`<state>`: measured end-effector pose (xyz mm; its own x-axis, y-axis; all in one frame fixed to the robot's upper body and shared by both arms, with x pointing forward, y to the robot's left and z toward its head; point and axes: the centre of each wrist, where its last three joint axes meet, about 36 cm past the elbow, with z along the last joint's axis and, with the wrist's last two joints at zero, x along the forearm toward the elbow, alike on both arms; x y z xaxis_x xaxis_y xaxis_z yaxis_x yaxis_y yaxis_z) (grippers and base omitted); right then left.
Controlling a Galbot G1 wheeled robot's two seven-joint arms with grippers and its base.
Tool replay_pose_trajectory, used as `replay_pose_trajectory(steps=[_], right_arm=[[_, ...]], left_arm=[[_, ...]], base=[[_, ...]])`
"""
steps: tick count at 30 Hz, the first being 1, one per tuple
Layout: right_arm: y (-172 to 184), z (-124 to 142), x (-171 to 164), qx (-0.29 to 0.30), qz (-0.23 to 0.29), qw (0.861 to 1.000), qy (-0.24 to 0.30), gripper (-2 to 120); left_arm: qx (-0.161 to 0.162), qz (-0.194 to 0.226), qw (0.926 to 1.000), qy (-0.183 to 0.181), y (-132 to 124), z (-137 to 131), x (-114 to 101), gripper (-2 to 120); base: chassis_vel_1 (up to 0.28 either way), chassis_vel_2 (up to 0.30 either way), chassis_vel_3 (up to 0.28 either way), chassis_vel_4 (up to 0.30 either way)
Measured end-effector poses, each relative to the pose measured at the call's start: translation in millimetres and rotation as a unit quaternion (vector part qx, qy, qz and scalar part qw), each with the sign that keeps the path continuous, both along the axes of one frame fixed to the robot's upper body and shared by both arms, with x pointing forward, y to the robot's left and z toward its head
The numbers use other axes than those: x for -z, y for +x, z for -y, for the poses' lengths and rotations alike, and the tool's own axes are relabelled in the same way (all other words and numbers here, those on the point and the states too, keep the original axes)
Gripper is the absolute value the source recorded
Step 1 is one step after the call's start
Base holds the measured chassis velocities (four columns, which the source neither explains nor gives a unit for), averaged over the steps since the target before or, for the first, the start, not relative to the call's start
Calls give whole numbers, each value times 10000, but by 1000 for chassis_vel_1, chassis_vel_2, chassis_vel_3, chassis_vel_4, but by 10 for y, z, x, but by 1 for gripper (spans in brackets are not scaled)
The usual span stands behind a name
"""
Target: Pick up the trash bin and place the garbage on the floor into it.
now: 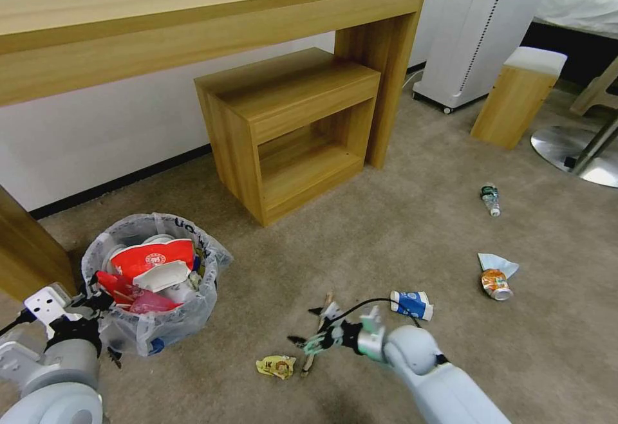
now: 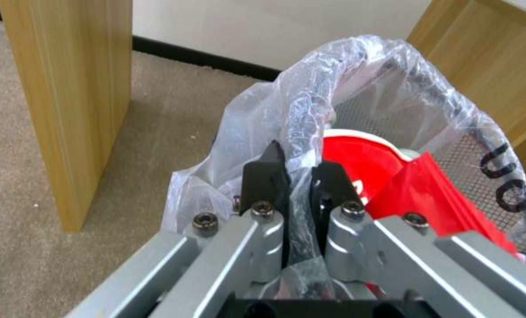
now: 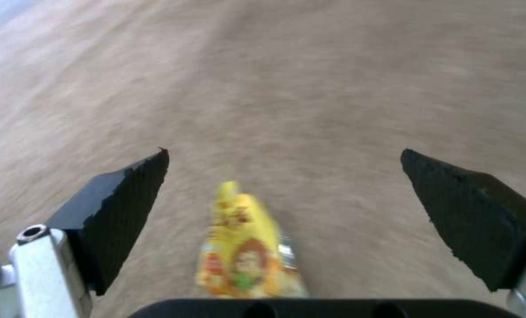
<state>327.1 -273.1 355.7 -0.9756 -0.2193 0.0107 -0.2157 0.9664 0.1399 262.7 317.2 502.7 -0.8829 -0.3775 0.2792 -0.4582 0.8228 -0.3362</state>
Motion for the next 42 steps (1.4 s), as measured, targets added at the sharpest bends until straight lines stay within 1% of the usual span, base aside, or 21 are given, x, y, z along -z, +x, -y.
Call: replay_pose_trajectory(steps=[1, 2, 4, 5, 7, 9, 10, 11, 12, 13, 15, 16, 18, 19, 20, 21, 23, 24, 26, 34, 42], right_arm=[[0, 0, 0, 0, 0, 10000, 0, 100], [18, -32, 48, -508, -515, 9974, 12, 100], [52, -56, 92, -903, -836, 9924, -13, 100], [52, -56, 92, -903, -836, 9924, -13, 100], [132, -168, 149, -1462, -1509, 9777, -7, 100], [163, -208, 160, -1589, -1697, 9726, 16, 100], [254, -310, 203, -1985, -2173, 9557, 12, 100], [331, -369, 262, -2282, -2346, 9449, -45, 100], [477, -448, 368, -2799, -2311, 9315, -226, 100], [477, -448, 368, -2799, -2311, 9315, -226, 100], [734, -650, 603, -3684, -2191, 9008, -688, 100], [796, -710, 683, -3871, -2193, 8921, -792, 100], [829, -747, 733, -3976, -2196, 8869, -846, 100], [927, -859, 900, -4318, -2158, 8698, -1024, 100], [960, -897, 960, -4477, -2104, 8623, -1086, 100], [960, -897, 960, -4477, -2104, 8623, -1086, 100], [1026, -994, 1130, -5052, -1953, 8330, -1127, 100], [1026, -994, 1130, -5052, -1953, 8330, -1127, 100], [1044, -1022, 1197, -5247, -1941, 8205, -1177, 100], [1108, -1025, 1360, -5456, -1968, 8029, -1379, 100], [1148, -1029, 1656, -5528, -2098, 7931, -1463, 100]], left_arm=[[0, 0, 10000, 0, 0, 0, 0, 3], [-19, -7, 10000, 14, -8, 6, 7, 3], [-28, -13, 10000, 27, -14, 9, 10, 3], [-28, -13, 10000, 27, -14, 9, 10, 3], [-56, -15, 10000, 60, -25, 10, 12, 3], [-64, -15, 10000, 69, -27, 9, 11, 3], [-85, -16, 9999, 89, -34, 9, 12, 3], [-99, -18, 9999, 103, -39, 12, 14, 3], [-121, -28, 9998, 127, -45, 17, 17, 3], [-121, -28, 9998, 127, -45, 17, 17, 3], [-147, -35, 9998, 153, -51, 31, 20, 3], [-153, -27, 9998, 158, -53, 36, 14, 3], [-155, -24, 9997, 161, -54, 38, 13, 3], [-168, -14, 9997, 175, -55, 43, 6, 3], [-176, -12, 9997, 183, -54, 46, 5, 3], [-176, -12, 9997, 183, -54, 46, 5, 3], [-180, -15, 9996, 197, -42, 80, 14, 3], [-180, -15, 9996, 197, -42, 80, 14, 3], [-167, -22, 9997, 200, -30, 117, 24, 3], [-127, -44, 9997, 213, -9, 194, 45, 3], [-91, -59, 9997, 210, 8, 246, 61, 3]], base=[[0, 0, 0, 0], [0, 0, 0, 0], [0, 0, 0, 0], [0, 0, 0, 0], [0, 0, 0, 0], [0, 0, 0, 0], [0, 0, 0, 0], [0, 0, 0, 0], [0, 0, 0, 0], [0, 0, 0, 0], [0, 0, 0, 0], [0, 0, 0, 0], [0, 0, 0, 0], [0, 0, 0, 0], [0, 0, 0, 0], [0, 0, 0, 0], [0, 0, 0, 0], [0, 0, 0, 0], [0, 0, 0, 0], [0, 0, 0, 0], [0, 0, 0, 0]])
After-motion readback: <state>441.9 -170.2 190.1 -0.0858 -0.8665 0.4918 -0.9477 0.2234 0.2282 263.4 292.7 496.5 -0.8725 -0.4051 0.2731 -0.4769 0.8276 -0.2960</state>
